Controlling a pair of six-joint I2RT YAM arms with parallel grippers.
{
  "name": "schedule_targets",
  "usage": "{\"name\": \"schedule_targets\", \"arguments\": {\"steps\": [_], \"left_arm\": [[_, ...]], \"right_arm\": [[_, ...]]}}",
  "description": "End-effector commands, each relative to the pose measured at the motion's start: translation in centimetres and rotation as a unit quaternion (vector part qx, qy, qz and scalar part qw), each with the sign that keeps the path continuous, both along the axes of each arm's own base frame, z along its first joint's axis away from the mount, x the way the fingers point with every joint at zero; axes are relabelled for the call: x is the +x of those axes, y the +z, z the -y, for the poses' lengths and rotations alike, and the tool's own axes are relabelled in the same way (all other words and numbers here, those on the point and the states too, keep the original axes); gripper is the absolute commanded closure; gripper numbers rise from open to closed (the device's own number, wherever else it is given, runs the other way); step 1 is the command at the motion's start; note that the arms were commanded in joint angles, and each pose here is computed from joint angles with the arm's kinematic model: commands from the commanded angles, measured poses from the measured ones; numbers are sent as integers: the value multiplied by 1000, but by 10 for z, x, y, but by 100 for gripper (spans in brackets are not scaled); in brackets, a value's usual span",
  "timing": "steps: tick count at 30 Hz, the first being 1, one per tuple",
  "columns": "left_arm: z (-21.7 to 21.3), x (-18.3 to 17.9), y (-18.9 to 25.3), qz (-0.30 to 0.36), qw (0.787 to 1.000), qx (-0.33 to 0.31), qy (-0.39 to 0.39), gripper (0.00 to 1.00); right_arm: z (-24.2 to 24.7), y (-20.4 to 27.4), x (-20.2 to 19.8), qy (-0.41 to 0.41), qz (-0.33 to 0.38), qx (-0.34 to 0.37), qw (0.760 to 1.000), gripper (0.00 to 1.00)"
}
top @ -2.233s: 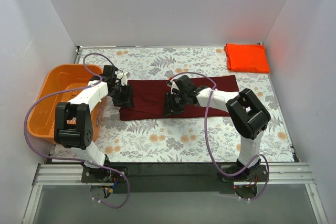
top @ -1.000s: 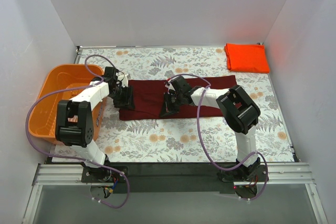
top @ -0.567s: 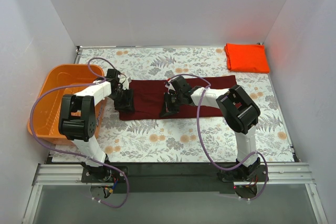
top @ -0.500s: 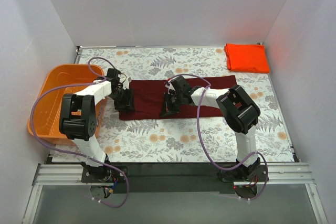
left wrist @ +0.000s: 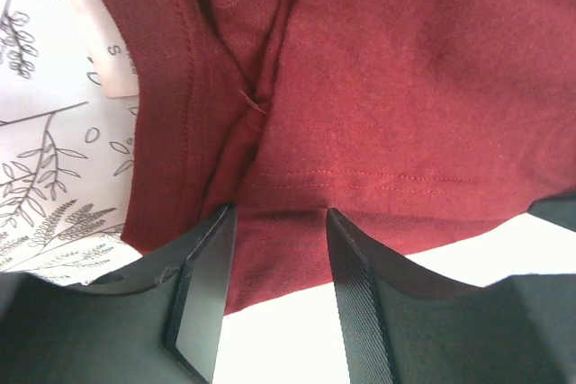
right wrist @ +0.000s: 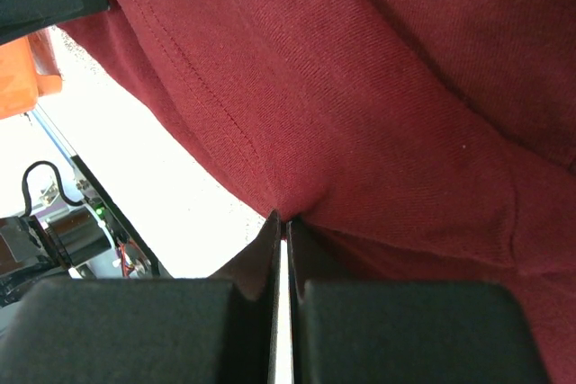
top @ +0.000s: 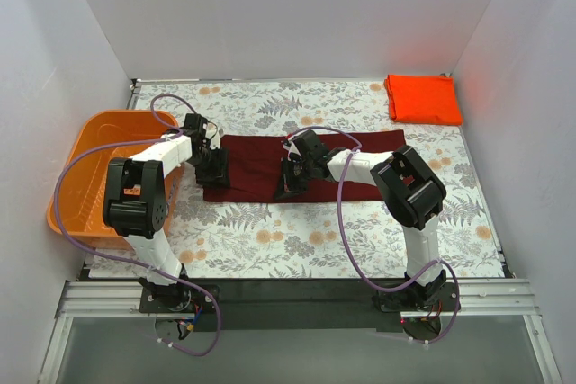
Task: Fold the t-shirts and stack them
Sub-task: Fold the tshirt
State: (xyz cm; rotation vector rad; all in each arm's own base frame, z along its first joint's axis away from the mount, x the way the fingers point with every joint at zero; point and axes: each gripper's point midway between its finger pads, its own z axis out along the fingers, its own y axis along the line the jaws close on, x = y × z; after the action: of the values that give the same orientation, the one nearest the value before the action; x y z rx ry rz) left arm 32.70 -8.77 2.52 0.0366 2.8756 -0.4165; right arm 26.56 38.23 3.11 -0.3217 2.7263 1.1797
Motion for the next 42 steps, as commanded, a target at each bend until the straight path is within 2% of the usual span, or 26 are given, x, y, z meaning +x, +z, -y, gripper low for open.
{"name": "schedule_targets", "arguments": {"steps": [1, 9, 15, 17, 24, 29, 36, 42], "left_arm": [[-6, 23, 13, 46, 999, 17, 8, 57], [9, 30, 20, 53, 998, -22, 0, 70], [12, 38, 31, 69, 997, -32, -7, 90], [13, 40, 34, 73, 997, -32, -11, 100], [20, 59, 52, 97, 994, -47, -27, 100], [27, 87, 71, 124, 990, -62, -32, 100], [35, 121, 83, 146, 986, -75, -34, 100], [41, 135, 74, 140, 986, -88, -31, 100]], "right_arm": [[0, -2, 0, 8, 1, 7, 1000, 99], [-1, 0, 1, 10, 4, 11, 1000, 99], [-6, 9, 6, 14, 15, 20, 1000, 99], [-8, 13, 8, 16, 19, 25, 999, 99], [-12, 39, 29, 16, 47, 53, 997, 99], [-10, 53, 53, 3, 64, 66, 996, 99], [3, 45, 81, -20, 56, 69, 996, 99], [10, 38, 91, -27, 57, 66, 996, 99]]}}
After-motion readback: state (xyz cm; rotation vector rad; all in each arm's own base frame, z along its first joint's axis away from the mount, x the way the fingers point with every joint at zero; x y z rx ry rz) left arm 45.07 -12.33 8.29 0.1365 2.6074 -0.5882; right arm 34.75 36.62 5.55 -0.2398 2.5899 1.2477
